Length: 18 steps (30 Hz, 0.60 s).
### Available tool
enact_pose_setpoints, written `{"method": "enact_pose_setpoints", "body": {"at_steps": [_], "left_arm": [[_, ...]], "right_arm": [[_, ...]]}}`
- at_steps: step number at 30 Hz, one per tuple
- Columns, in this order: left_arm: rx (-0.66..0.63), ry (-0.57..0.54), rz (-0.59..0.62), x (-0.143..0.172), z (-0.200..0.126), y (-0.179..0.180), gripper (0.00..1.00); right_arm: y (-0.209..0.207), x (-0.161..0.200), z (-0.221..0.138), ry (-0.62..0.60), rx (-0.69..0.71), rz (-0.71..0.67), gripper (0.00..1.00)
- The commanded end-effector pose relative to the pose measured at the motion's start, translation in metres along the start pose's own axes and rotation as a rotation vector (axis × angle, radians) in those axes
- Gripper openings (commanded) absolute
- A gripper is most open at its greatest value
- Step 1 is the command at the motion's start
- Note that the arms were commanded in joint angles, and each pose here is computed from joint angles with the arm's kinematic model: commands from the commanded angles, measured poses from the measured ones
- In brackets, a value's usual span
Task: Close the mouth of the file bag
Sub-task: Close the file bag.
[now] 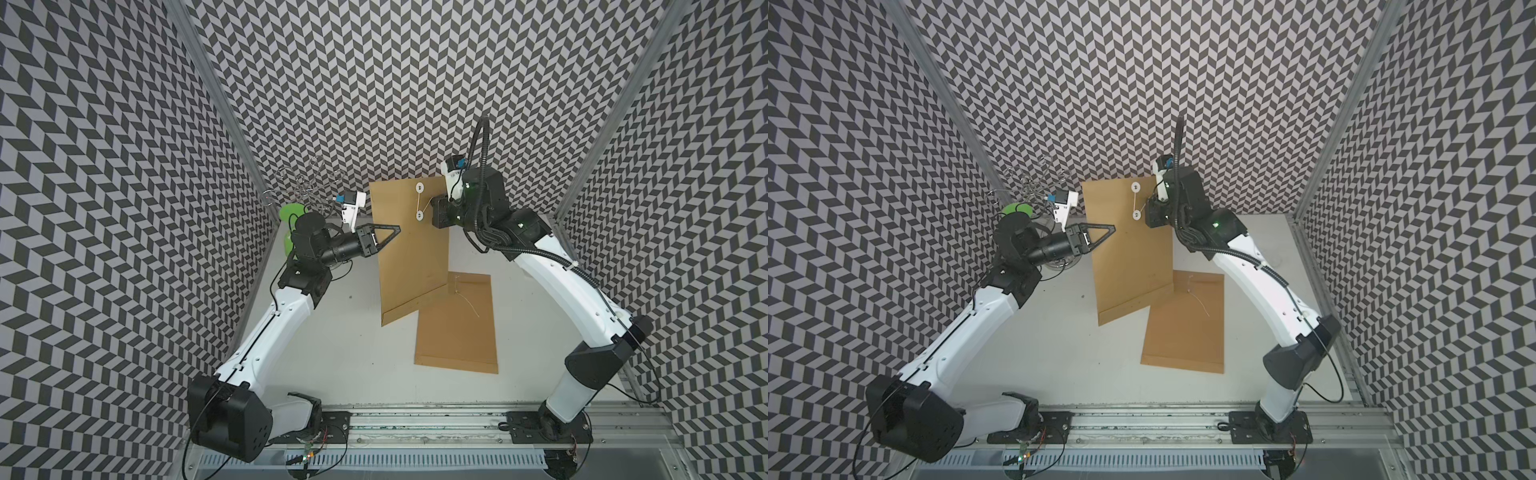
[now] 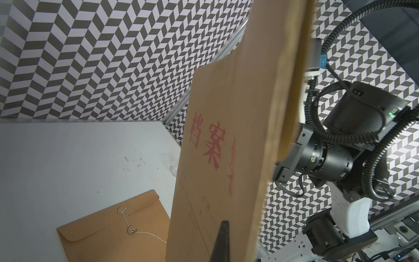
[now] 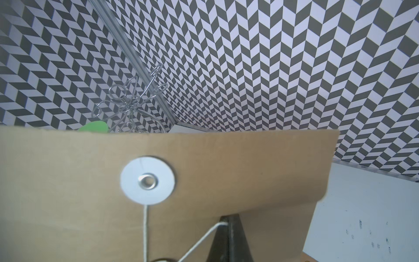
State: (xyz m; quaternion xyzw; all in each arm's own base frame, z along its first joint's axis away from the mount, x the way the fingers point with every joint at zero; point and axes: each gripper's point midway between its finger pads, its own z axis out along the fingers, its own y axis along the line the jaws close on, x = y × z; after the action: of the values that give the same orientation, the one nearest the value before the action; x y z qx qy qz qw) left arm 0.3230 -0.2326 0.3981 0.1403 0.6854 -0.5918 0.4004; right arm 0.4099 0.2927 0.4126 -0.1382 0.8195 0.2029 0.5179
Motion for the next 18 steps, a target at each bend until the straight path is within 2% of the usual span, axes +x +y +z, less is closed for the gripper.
{"method": "enact_pose_setpoints", "body": {"at_steps": [1,18], "left_arm": [[0.018,0.000,0.033,0.004,0.002,-0.007,0.00],[-0.002,-0.008,0.024,0.010,0.005,0.003,0.00]], "right_arm": [[0.013,-0.012,-0.002,-0.046,0.001,-0.015,0.00],[0.076,0.017,0.001,0.021,-0.104,-0.057,0.00]]}}
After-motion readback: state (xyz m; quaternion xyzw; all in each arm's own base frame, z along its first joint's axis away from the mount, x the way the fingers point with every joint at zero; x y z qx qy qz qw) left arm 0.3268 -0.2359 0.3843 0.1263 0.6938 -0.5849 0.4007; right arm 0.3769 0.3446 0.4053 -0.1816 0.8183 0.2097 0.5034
